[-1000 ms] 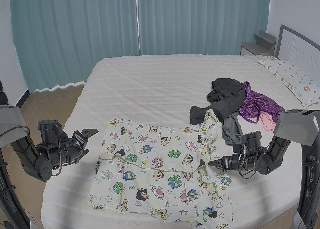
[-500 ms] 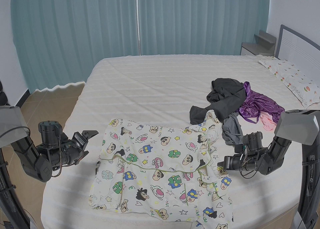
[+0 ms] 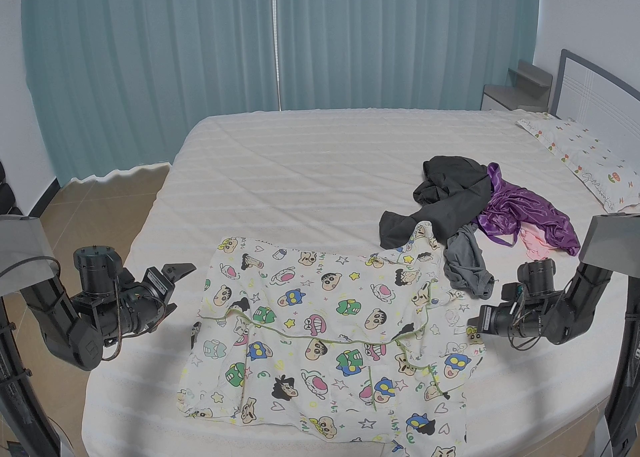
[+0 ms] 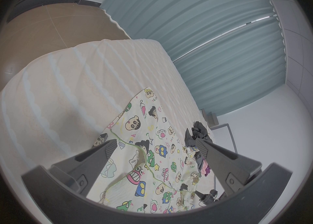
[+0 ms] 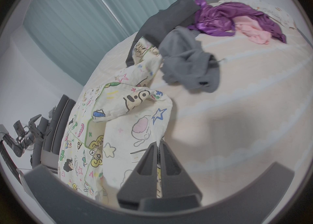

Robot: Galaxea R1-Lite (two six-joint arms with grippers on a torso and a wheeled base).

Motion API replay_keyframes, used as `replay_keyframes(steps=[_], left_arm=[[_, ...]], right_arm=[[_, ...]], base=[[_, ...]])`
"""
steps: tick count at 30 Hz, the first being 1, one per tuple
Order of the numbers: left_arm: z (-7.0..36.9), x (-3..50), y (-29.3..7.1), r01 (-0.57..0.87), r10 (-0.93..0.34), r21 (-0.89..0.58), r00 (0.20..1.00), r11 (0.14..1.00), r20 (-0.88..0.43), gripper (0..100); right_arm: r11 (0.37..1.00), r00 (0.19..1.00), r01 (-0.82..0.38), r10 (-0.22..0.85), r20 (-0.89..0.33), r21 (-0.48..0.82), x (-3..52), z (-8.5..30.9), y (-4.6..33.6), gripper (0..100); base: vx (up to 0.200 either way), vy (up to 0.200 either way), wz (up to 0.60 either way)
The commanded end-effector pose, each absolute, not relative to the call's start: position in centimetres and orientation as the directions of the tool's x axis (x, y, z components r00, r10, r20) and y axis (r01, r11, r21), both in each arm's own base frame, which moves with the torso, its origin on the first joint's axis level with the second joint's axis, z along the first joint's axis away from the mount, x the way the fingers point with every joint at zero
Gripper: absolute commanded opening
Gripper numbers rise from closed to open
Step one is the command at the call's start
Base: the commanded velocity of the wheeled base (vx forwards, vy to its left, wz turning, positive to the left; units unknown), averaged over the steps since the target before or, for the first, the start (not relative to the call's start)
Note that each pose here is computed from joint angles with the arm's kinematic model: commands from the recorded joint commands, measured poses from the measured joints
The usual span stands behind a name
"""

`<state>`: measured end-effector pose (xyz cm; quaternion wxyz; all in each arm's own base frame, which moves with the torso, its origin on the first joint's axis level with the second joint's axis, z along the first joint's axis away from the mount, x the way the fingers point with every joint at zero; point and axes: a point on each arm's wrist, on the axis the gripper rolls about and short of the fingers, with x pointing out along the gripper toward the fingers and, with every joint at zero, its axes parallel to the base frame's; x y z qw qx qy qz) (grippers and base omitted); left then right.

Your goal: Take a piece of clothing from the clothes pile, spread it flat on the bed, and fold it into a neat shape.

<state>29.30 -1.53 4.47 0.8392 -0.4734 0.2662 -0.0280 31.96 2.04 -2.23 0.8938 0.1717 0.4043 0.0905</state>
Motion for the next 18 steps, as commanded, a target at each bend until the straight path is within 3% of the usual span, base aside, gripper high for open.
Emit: replay_keyframes(steps=[1, 8, 18], left_arm=[[4.2, 28.9, -1.8, -0.211, -0.307, -0.807, 0.848, 0.552, -0.431, 100], [3.8, 28.4, -2.4, -0.216, -0.32, -0.795, 0.832, 0.567, -0.454, 100], [3.5, 28.0, -2.5, -0.22, -0.329, -0.79, 0.821, 0.572, -0.467, 100]], right_arm=[[0.933, 0.674, 0.015, 0.257, -0.693, 0.361, 30.9, -1.3, 0.2, 0], [0.949, 0.68, 0.1, 0.155, -0.717, 0.299, 30.0, -1.7, -2.7, 0], [0.95, 0.671, 0.13, 0.128, -0.731, 0.285, 29.4, -2.0, -3.7, 0]], base=[[0.0, 0.0, 0.0], [0.0, 0.0, 0.0], [0.0, 0.0, 0.0]])
